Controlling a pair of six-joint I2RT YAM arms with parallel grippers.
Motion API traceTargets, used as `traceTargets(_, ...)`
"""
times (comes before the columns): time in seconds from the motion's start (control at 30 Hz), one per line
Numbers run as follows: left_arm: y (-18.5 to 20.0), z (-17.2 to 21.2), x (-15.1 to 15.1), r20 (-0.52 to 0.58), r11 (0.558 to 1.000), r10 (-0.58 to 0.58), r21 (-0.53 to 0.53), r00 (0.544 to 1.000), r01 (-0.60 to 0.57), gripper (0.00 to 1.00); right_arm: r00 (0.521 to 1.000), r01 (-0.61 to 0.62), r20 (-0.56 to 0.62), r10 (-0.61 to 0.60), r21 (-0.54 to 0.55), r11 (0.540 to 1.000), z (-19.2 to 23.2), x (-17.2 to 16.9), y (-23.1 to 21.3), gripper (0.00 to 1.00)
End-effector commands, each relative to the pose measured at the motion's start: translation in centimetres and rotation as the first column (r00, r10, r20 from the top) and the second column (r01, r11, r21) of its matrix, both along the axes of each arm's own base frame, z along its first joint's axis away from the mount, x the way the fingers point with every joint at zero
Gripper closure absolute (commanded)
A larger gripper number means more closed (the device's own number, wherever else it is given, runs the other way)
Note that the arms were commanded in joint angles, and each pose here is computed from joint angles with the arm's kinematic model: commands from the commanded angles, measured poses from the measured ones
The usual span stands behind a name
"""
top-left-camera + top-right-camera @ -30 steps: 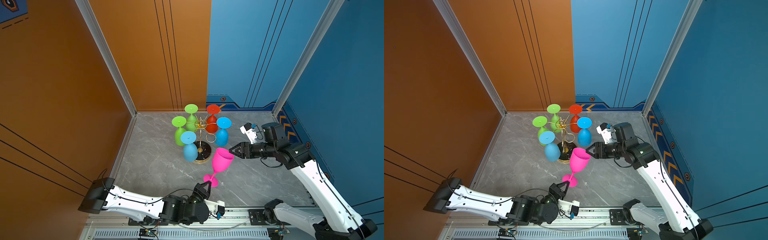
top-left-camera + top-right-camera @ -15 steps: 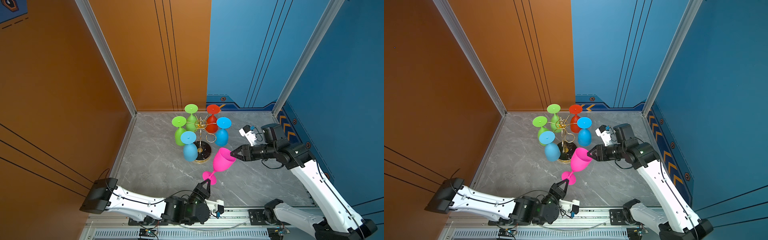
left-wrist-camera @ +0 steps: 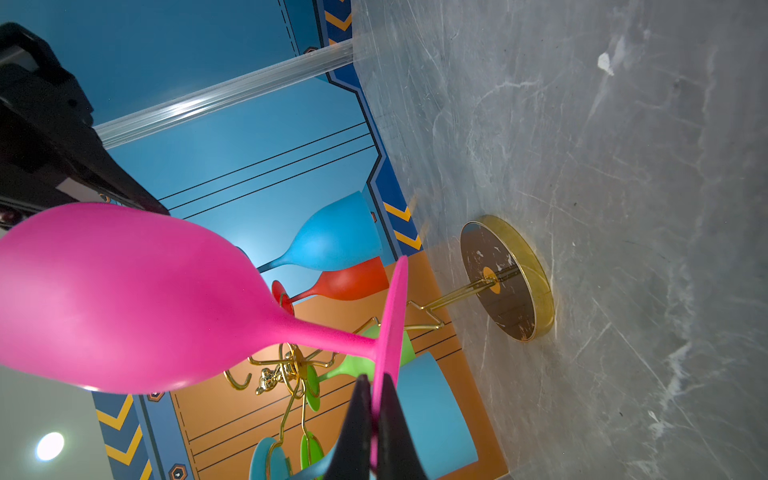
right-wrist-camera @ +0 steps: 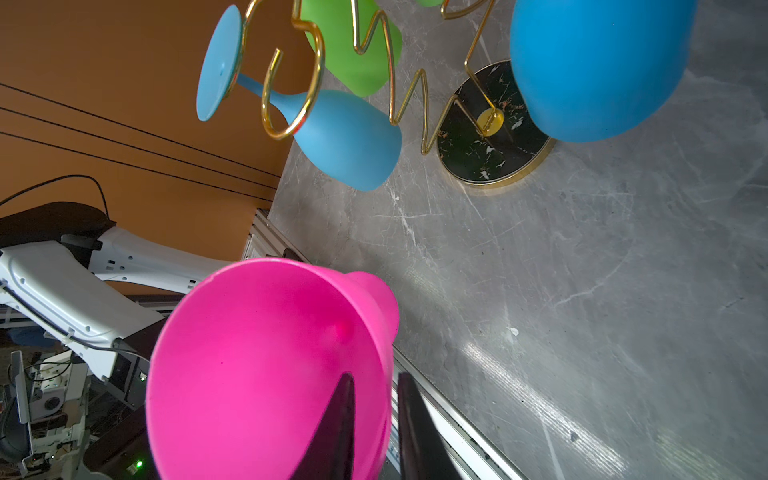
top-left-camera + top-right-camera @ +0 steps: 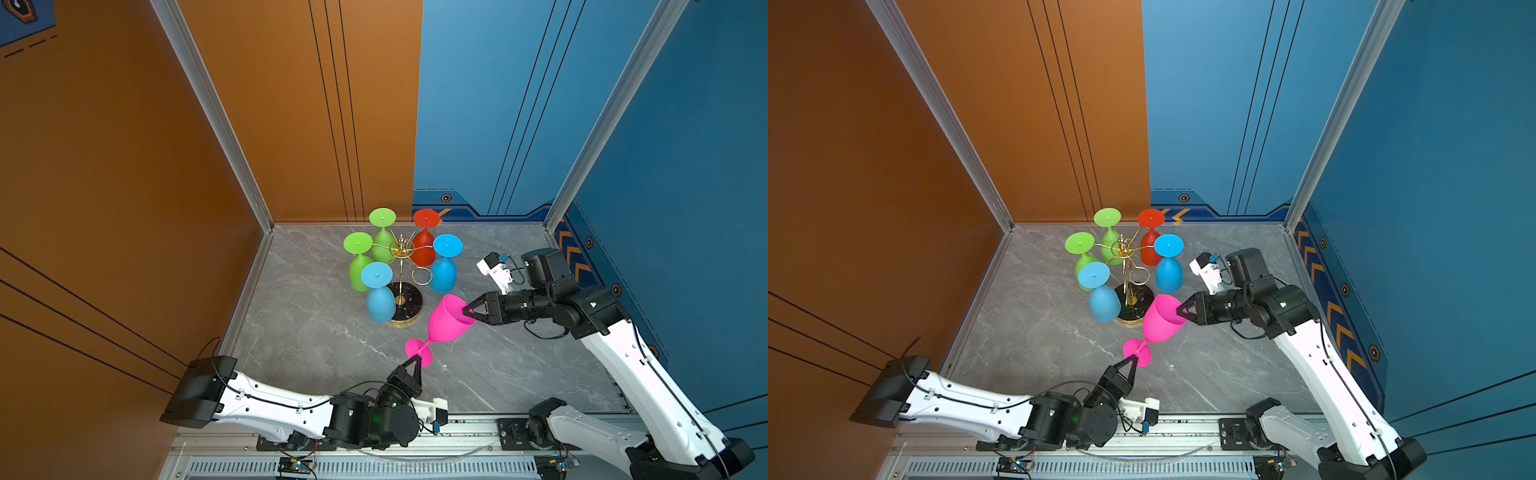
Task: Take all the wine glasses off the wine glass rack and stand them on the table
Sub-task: 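Grasp the magenta glass bowl with the right gripper while the left holds the foot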
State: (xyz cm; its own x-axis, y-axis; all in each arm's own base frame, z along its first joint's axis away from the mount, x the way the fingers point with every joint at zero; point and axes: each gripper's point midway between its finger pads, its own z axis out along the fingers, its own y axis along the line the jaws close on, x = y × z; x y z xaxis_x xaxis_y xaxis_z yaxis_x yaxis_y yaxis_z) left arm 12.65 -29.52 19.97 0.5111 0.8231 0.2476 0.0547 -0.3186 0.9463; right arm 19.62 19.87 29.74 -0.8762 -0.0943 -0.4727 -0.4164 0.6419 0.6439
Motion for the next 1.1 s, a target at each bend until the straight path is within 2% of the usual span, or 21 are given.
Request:
traceTargets(0.0,0.4,0.2,0.6,0.031,0.999,0.034,0.009,0.999,-0.034,1.0,0.999,-0.034,-0.028,0.033,-0.013,0.999,-0.8,-0.7,0.1,0.8)
traceTargets(0.27,0.5,-0.1,0.7,0.041,0.999,0.034,0.032,0.999,-0.035,1.0,0.999,-0.036,-0.021,0.035,-0.018,0.999,-0.8,-0.7,0.0,0.95)
traceTargets(0.4,0.4,-0.4,0.6,0.031,0.999,0.016,0.033,0.999,-0.017,0.91,0.999,-0.036,-0.023,0.036,-0.026,0.999,-1.0,-0.7,0.0,1.0)
traceTargets(0.67,0.5,-0.9,0.4,0.014,1.0,0.003,0.026,1.0,-0.003,0.71,1.0,-0.015,-0.002,0.015,-0.055,0.998,-1.0,-0.4,-0.5,1.0)
traceTargets(0.9,-0.2,-1.0,-1.1,-0.082,0.993,-0.048,-0.111,0.996,0.038,0.54,0.999,0.032,0.043,-0.027,-0.108,0.994,-0.8,0.2,-1.7,1.0)
traceTargets(0.97,-0.4,-0.7,-1.2,-0.124,0.983,-0.05,-0.179,0.991,0.027,0.5,0.998,0.045,0.058,-0.038,-0.124,0.991,-0.7,0.3,-2.0,1.0)
traceTargets(1.07,-0.6,0.0,-1.5,-0.193,0.955,-0.069,-0.296,0.979,0.009,0.36,0.995,0.073,0.076,-0.061,-0.167,0.983,-0.9,0.5,-2.8,1.0)
